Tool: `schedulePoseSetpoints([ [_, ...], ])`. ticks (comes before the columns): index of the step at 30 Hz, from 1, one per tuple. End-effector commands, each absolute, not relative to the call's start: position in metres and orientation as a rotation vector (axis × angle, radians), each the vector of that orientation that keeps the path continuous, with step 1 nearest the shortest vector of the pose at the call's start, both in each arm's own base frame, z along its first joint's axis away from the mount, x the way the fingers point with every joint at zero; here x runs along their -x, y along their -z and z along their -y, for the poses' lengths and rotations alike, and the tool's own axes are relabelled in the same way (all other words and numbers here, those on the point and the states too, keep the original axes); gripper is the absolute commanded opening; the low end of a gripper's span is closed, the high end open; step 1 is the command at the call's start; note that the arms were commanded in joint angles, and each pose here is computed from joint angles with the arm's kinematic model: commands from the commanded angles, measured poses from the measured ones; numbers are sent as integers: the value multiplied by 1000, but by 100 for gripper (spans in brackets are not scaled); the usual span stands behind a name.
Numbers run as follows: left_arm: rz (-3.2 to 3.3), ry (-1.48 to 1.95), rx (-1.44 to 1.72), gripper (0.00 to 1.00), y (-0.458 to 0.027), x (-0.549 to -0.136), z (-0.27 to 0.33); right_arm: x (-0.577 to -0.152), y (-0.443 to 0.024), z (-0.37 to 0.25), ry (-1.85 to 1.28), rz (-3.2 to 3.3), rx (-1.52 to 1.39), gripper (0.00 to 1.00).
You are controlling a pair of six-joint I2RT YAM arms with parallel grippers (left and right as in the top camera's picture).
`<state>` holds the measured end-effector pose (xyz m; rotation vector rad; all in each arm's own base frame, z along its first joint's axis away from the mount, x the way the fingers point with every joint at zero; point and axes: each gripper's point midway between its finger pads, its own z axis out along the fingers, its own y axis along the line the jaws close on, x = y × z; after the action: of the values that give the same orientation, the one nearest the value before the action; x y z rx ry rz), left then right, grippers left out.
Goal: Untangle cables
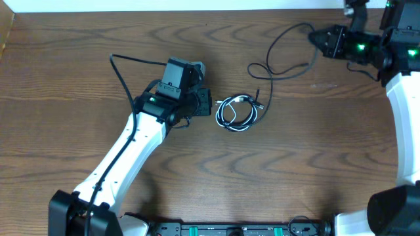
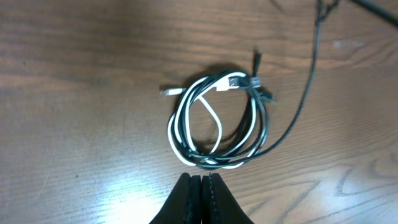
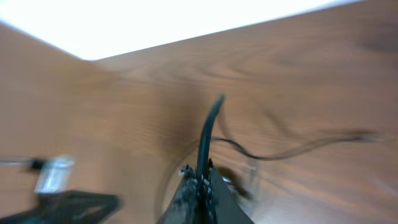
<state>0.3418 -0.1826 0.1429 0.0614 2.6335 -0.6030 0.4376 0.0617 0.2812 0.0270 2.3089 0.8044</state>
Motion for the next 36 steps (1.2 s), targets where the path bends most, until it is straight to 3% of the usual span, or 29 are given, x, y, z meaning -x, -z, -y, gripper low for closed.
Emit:
schedulePoseSetpoints([
  [1, -2663, 571, -11, 8, -133, -343, 178, -441, -241, 1, -332, -2447, -233, 1],
  [3, -2673, 567, -9, 7, -129, -344, 178, -433, -216, 19, -203, -2541, -301, 1],
  [10, -2685, 563, -8, 8, -125, -344, 178, -422, -135, 19, -203, -2799, -399, 2],
  [15, -2684, 561, -9, 8, -125, -344, 178, -421, -95, 18, -202, -2903, -424, 18],
  [16, -2683, 559, -16, 8, -125, -344, 178, -421, -89, 18, -202, -2916, -427, 27],
  [17, -2679, 536, -24, 8, -125, -345, 176, -422, -82, 18, -201, -2927, -430, 57],
  [18, -2676, 511, -20, 8, -124, -347, 173, -423, -80, 19, -201, -2928, -430, 73],
  [19, -2674, 487, -13, 8, -124, -348, 170, -425, -80, 19, -201, -2922, -429, 82],
  [21, -2671, 455, -3, 8, -123, -349, 166, -429, -87, 20, -204, -2897, -427, 89],
  [26, -2666, 447, -1, 9, -123, -351, 165, -450, -135, 11, -268, -2784, -347, 91],
  [27, -2667, 447, -1, 15, -123, -351, 165, -452, -146, 10, -269, -2764, -339, 91],
  [30, -2667, 447, -1, 17, -123, -350, 165, -454, -172, 1, -295, -2725, -304, 91],
  [36, -2667, 447, -1, 23, -123, -350, 165, -440, -189, -23, -338, -2745, -170, 93],
])
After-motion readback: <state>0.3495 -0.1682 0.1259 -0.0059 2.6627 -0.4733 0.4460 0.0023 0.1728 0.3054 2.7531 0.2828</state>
